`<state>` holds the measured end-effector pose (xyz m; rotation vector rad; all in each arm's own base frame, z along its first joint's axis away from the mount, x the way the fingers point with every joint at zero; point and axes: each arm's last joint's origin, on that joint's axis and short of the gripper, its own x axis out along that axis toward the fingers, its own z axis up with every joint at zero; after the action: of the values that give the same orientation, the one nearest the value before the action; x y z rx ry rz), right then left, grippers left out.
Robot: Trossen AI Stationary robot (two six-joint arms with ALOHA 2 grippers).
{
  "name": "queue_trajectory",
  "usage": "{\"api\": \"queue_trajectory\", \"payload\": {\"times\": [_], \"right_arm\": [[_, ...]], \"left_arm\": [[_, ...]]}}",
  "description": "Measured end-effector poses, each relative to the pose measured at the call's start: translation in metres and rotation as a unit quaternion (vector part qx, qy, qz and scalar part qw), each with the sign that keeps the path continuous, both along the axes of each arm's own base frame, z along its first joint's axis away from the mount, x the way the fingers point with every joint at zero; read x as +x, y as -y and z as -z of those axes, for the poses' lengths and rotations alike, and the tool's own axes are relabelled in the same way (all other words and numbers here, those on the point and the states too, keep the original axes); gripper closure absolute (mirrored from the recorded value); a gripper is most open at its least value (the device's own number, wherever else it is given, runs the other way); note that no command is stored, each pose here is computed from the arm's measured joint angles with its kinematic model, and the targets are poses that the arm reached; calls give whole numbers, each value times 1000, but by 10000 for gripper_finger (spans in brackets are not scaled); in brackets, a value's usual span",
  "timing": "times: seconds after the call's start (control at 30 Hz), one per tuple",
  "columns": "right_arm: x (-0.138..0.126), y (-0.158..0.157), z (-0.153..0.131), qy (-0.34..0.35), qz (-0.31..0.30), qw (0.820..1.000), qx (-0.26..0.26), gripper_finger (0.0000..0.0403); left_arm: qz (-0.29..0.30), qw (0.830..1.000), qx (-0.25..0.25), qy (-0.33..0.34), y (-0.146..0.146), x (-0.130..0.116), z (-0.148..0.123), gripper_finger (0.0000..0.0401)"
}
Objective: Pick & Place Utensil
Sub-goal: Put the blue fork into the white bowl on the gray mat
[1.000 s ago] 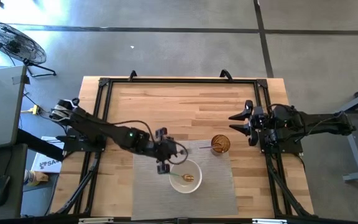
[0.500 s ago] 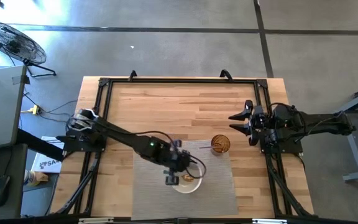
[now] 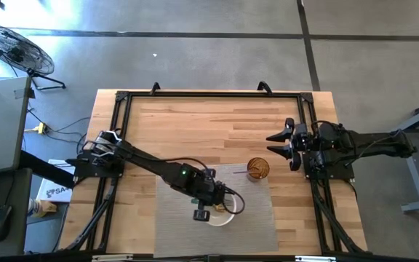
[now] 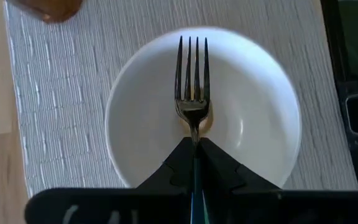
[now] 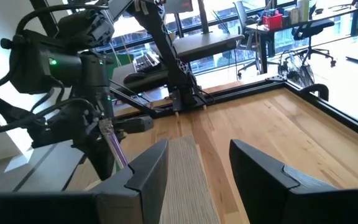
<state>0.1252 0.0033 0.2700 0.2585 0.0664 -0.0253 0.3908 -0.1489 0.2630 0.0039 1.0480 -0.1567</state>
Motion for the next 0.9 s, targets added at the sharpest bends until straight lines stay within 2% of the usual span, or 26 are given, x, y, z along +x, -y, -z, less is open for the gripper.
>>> {"api": "queue_trajectory", "payload": {"times": [0.27,0.9], "right_arm": [[0,0,0,0,0,1000,0,238],[0,0,0,-1,1,1000,0,238]], "left_arm": [[31,999,-22,-11,3,3,7,389],[24,998,8,-50,6,13,42,389]]}}
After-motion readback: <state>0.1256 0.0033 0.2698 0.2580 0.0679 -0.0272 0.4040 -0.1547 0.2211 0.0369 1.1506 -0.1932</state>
